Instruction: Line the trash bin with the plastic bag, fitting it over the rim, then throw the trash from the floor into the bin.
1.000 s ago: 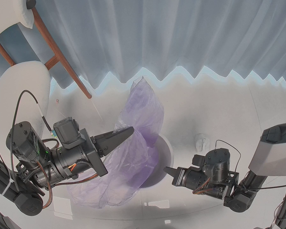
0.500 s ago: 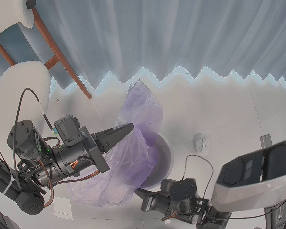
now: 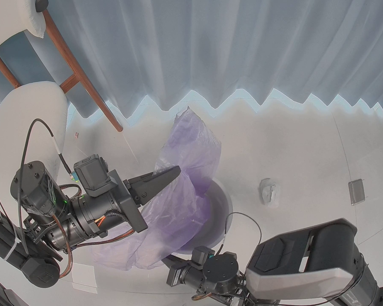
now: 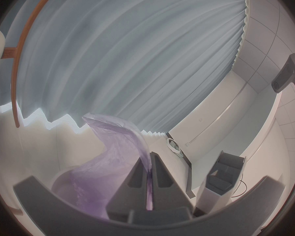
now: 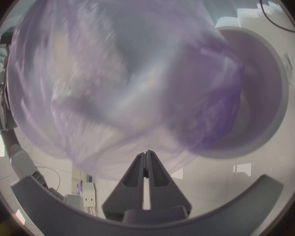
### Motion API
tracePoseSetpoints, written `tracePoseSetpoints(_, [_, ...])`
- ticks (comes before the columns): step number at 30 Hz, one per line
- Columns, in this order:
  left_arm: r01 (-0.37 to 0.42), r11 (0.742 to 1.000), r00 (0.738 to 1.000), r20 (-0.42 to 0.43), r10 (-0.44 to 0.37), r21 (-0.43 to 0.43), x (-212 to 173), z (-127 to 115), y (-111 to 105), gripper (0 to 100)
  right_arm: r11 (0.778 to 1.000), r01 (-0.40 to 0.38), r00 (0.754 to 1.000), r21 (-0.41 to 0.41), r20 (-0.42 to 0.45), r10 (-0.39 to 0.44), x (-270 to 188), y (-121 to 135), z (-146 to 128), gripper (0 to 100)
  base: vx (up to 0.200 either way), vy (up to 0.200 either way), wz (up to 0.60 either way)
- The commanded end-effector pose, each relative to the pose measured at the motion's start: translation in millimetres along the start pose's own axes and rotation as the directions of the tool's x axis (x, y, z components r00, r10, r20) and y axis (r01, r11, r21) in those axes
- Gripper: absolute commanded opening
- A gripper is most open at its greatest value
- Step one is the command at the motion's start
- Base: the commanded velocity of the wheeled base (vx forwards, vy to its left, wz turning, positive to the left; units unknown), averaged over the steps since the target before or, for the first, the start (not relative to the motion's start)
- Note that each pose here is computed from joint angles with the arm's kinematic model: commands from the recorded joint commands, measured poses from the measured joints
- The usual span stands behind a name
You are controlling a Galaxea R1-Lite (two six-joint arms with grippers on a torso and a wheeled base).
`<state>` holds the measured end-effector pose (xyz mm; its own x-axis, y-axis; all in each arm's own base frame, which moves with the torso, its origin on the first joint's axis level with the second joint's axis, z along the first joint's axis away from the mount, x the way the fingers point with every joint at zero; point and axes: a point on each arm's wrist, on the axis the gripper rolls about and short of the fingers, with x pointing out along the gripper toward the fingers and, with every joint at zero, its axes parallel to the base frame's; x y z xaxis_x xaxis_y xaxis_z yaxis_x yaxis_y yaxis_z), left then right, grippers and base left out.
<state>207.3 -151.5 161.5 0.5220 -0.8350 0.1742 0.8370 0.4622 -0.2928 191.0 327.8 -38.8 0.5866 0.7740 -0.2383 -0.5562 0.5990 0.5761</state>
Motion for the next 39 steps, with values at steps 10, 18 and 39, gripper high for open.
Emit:
tracePoseSetpoints(10, [-0.002, 1.000, 1.000, -0.012, 0.002, -0.003, 0.1, -3.2, 0.8, 0, 0.993, 0.092, 0.948, 0.068, 0.301, -0.108, -0.4, -37.2, 97.1, 0, 0.000, 0.000, 0.00])
tracePoseSetpoints(18, [-0.011, 1.000, 0.999, -0.030, 0.011, -0.008, 1.0, -8.2, 3.2, 0, 0.991, 0.117, 0.954, 0.068, 0.269, -0.131, 1.3, -44.9, 86.5, 0, 0.000, 0.000, 0.00])
tracePoseSetpoints(39, [-0.157, 0.988, 0.987, -0.043, 0.157, -0.004, 5.9, -9.9, 28.5, 0, 0.961, -0.254, 0.960, 0.109, -0.093, 0.264, -165.4, 42.3, 84.6, 0, 0.000, 0.000, 0.00])
